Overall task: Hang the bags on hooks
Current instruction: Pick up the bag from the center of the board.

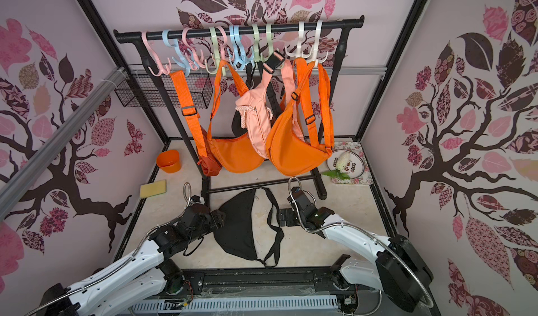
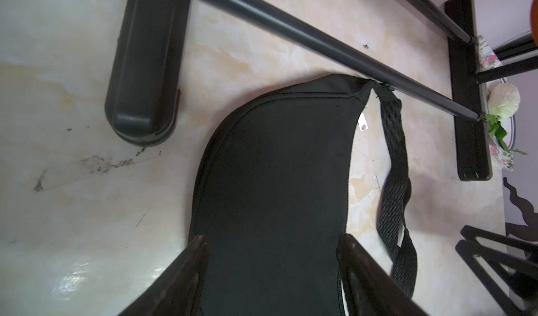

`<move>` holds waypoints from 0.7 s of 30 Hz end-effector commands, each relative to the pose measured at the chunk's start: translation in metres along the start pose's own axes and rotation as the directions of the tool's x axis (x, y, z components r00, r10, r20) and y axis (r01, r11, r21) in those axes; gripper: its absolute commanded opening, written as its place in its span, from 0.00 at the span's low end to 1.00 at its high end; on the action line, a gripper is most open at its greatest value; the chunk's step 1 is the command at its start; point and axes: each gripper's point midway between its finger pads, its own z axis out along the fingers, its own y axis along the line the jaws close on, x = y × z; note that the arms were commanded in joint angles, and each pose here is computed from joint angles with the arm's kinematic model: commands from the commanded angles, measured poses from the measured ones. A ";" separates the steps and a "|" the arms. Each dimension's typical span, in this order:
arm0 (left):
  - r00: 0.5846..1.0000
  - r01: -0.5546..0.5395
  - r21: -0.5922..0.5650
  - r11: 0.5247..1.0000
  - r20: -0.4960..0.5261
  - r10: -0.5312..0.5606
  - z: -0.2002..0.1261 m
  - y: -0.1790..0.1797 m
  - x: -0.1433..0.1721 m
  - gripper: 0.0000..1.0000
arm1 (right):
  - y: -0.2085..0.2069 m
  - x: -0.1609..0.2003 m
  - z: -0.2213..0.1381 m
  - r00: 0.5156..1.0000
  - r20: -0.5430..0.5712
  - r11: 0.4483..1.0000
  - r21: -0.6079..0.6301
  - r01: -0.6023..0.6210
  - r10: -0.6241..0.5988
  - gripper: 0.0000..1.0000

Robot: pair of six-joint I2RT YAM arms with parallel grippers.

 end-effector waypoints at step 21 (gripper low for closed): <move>0.987 0.117 -0.057 0.991 -0.103 -0.123 0.035 0.036 0.038 0.69 | 0.041 0.057 0.033 0.926 -0.212 0.943 0.050 0.328 -0.311 0.69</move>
